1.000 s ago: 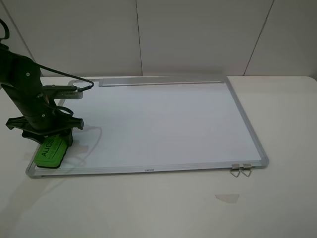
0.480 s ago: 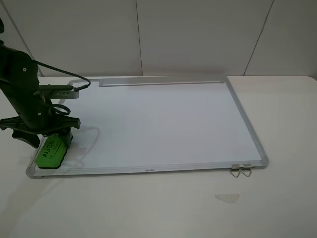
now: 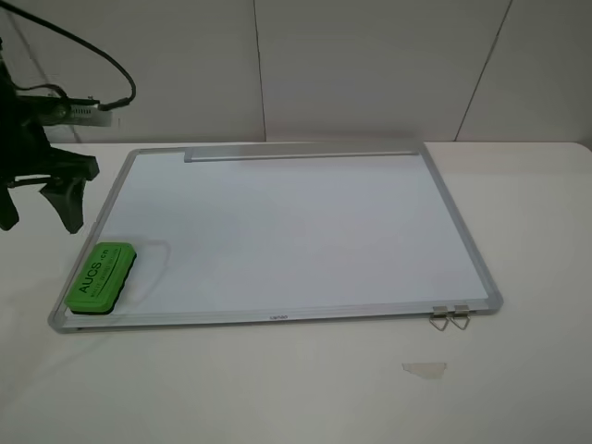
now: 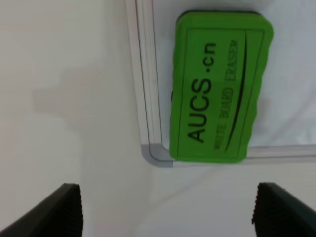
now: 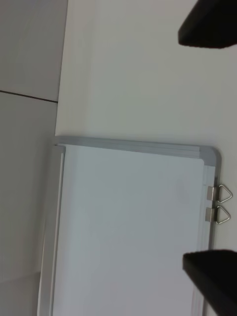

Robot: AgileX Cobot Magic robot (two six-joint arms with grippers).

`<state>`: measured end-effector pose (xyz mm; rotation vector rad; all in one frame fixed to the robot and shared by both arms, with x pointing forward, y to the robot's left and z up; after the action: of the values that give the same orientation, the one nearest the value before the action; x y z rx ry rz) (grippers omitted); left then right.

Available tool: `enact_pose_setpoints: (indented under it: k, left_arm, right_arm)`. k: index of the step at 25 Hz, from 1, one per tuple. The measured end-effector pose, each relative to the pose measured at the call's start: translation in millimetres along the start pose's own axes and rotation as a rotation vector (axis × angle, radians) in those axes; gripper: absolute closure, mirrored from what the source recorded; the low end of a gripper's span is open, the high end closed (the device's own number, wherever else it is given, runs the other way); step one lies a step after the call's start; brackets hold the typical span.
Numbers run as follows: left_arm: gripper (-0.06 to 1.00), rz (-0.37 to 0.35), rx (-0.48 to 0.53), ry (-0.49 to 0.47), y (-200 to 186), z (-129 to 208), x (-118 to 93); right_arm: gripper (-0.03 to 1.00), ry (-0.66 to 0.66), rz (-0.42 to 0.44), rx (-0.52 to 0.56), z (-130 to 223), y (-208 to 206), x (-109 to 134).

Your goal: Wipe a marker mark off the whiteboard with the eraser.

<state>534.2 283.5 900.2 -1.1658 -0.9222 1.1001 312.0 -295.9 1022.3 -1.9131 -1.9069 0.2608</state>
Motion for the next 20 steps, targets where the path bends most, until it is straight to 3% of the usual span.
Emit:
enact_pose_setpoints:
  k: [3, 7, 16, 20]
  left_arm:
    - [0.23, 0.037, -0.035, -0.003, -10, 8, 10]
    - [0.23, 0.001, -0.097, 0.014, -29, 26, 15]
    - [0.23, -0.045, -0.29, 0.009, -61, 107, -2]
    - [0.23, -0.062, -0.365, 0.007, -55, 148, -12]
  right_arm:
    - [0.15, 0.0, 0.0, 0.0, 0, 0, 0]
    - [0.15, 0.0, 0.0, 0.0, 0, 0, 0]
    - [0.15, 0.0, 0.0, 0.0, 0, 0, 0]
    - [0.15, 0.0, 0.0, 0.0, 0, 0, 0]
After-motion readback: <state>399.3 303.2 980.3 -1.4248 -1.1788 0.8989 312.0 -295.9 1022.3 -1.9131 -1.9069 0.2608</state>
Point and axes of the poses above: a point on each arm's last joint axis where the gripper is mounted, y pointing out along that axis toward the gripper, x along the wrist's bending axis when the last joint is at zero, z = x × y, the point moved 9 cm from there along y, pointing out along that axis toward the gripper, and after that the axes turned 13 degrees about y, right-handed, at the moved point
